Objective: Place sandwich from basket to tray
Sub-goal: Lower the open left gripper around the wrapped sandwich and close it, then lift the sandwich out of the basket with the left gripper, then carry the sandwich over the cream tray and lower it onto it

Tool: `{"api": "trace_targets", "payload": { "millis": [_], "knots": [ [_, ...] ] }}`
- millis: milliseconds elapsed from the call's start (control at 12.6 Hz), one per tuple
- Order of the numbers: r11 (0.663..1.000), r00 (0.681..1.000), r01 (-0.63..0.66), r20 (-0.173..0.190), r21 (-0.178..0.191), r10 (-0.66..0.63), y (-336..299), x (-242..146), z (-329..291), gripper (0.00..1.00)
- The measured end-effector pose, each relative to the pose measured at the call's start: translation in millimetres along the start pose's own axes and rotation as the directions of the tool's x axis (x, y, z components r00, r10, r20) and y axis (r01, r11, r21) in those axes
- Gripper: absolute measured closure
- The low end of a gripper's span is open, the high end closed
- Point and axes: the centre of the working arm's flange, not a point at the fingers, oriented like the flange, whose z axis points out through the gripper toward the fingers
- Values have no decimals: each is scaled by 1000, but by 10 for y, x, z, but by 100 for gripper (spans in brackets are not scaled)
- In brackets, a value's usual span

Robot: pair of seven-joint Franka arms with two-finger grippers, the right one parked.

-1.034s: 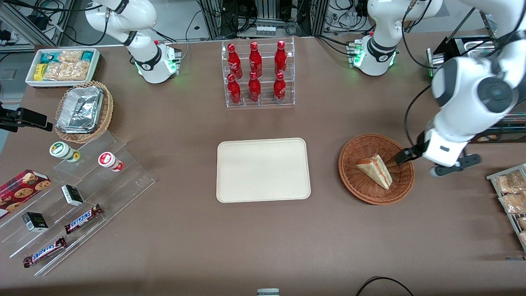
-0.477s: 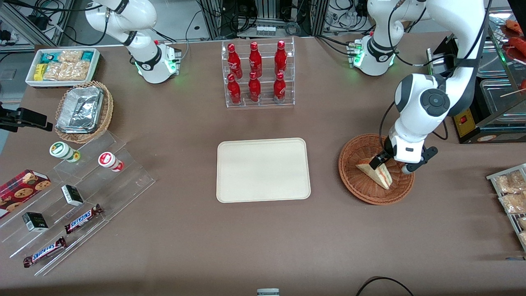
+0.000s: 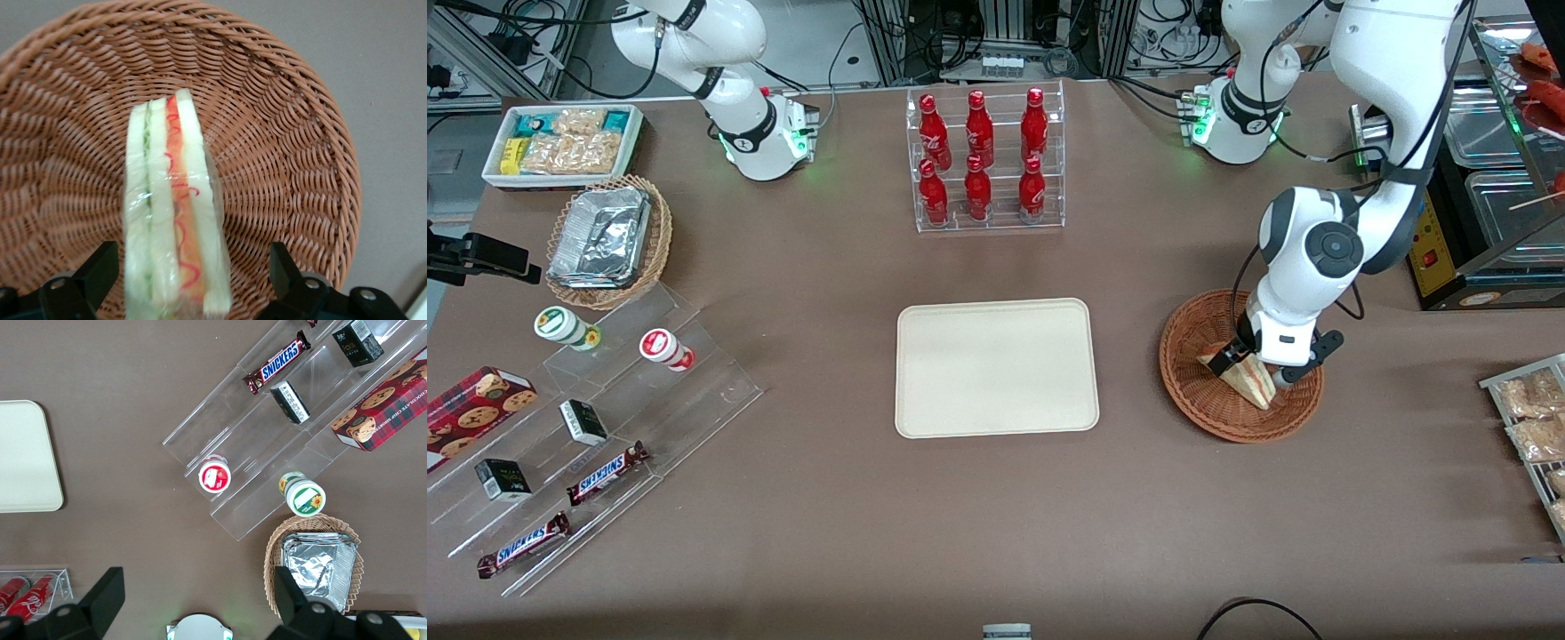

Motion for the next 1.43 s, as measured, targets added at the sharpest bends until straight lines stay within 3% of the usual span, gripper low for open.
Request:
{"api": "trace_targets", "payload": {
  "millis": [318,477,716,875,1114,1193,1432],
  "knots": [
    [1000,1000,1,-5,-7,-1,11,16,44,45],
    [1000,1000,0,0,5,0,32,42,-127,61],
    [999,1000,-4,14,42,3,111,109,-817,69],
    [998,999,-42,19,54,41,363,54,-1439,80],
    [986,986,-162,38,47,160,1137,-340,-2200,81],
    [977,978,-206,53,46,204,1396,-504,-2273,81],
    [950,944,-312,105,-7,311,2215,-983,-1996,81]
  ]
}}
